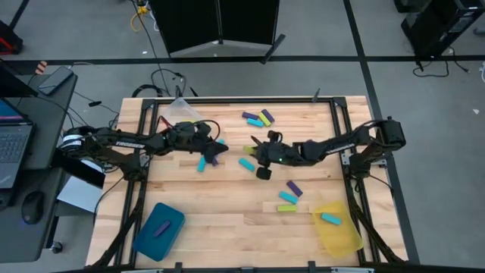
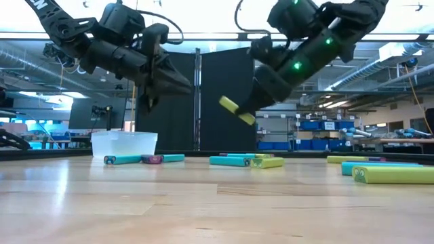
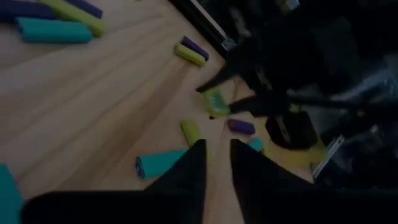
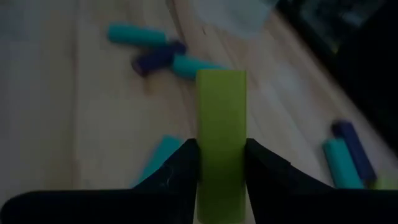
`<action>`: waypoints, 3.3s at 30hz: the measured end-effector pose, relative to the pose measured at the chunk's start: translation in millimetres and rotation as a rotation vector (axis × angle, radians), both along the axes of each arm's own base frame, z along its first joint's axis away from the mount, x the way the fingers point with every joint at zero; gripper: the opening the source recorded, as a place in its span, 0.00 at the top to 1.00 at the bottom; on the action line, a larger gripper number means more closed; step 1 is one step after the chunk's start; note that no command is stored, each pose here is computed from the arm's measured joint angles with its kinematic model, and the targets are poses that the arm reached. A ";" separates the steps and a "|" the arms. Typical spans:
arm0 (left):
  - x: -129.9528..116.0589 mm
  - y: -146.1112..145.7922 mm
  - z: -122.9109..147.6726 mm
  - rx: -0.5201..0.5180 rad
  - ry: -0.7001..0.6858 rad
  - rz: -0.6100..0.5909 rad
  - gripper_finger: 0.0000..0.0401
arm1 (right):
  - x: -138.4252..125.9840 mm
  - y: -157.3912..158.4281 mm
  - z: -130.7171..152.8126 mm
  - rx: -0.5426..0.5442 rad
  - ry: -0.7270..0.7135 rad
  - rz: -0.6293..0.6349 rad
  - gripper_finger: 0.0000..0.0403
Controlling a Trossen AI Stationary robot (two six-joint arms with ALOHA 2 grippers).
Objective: Sort blocks
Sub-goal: Put the green block into the transparent bin
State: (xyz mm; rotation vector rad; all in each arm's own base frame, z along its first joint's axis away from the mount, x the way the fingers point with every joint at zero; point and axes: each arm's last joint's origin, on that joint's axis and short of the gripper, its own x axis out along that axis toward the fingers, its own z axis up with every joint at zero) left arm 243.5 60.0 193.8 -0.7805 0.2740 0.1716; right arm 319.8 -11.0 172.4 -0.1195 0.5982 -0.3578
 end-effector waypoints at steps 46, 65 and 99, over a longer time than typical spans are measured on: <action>73.8 16.1 -11.5 0.045 0.040 -0.134 0.84 | 3.3 4.0 6.9 -0.109 -0.029 0.054 0.75; 37.1 46.1 33.3 0.277 0.056 -0.005 0.84 | -14.8 2.8 41.7 -0.270 -0.054 -0.128 0.53; -102.2 91.1 -14.1 0.228 0.692 0.612 0.84 | -21.7 -7.9 36.8 -0.190 -0.011 -0.195 0.56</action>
